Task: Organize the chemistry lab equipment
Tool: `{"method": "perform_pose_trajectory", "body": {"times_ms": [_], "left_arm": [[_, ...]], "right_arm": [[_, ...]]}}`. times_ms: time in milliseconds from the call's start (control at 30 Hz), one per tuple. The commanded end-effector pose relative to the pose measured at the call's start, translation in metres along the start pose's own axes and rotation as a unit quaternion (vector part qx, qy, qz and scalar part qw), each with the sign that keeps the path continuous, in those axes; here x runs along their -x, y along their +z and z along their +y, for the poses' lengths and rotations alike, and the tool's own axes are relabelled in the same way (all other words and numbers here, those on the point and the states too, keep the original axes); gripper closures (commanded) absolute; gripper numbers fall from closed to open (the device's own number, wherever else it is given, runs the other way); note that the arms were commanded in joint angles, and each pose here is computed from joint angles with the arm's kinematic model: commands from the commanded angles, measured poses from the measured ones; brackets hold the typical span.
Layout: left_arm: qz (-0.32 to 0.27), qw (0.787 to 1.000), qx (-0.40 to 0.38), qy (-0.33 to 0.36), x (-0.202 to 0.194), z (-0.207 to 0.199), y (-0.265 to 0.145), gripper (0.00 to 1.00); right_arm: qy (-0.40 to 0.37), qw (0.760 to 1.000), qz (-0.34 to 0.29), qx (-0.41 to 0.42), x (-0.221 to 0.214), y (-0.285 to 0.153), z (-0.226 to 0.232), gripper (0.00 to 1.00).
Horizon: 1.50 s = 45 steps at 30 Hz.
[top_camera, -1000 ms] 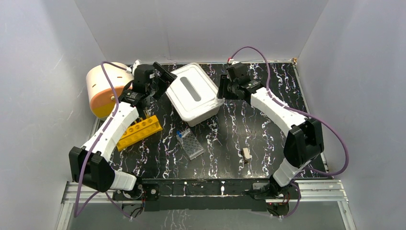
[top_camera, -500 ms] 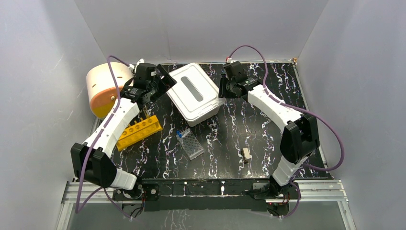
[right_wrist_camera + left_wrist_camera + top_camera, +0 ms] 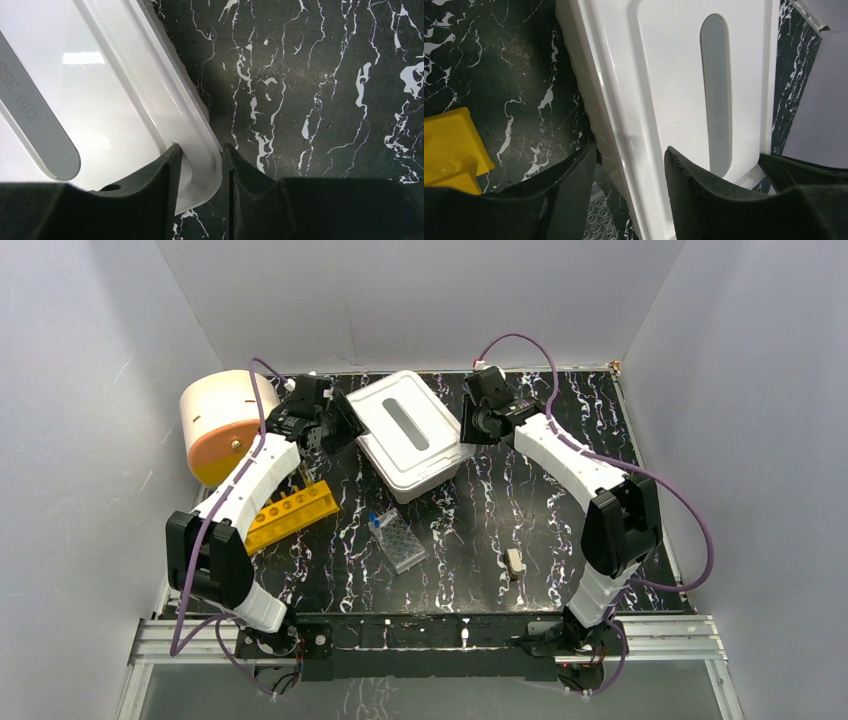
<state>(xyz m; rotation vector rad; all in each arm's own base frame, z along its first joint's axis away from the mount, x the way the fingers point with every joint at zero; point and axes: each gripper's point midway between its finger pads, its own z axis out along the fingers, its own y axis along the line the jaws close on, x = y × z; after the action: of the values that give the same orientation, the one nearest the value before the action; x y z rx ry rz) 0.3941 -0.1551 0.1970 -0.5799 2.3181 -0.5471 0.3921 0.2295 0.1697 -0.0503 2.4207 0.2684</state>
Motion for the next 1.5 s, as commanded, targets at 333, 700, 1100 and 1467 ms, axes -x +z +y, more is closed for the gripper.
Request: {"method": "perform_pose_trajectory", "body": {"times_ms": [333,700,1100,1467], "left_arm": [[-0.027,0.997,0.037,0.065,0.019,0.015,0.014,0.52],[-0.009,0.995,0.064,0.075,0.015,0.029,0.026,0.49],[0.039,0.992,0.089,0.075,-0.003,0.044,0.040,0.54],[0.022,0.995,0.036,0.086,0.024,0.004,0.017,0.47]], "right_arm": [[-0.012,1.000,-0.021,0.019,0.022,0.011,0.012,0.63],[-0.028,1.000,0.000,0.007,0.013,0.027,0.008,0.61],[-0.012,0.996,0.075,-0.054,-0.020,0.044,-0.010,0.62],[-0.005,1.000,0.010,0.005,0.029,0.019,0.018,0.54]]}}
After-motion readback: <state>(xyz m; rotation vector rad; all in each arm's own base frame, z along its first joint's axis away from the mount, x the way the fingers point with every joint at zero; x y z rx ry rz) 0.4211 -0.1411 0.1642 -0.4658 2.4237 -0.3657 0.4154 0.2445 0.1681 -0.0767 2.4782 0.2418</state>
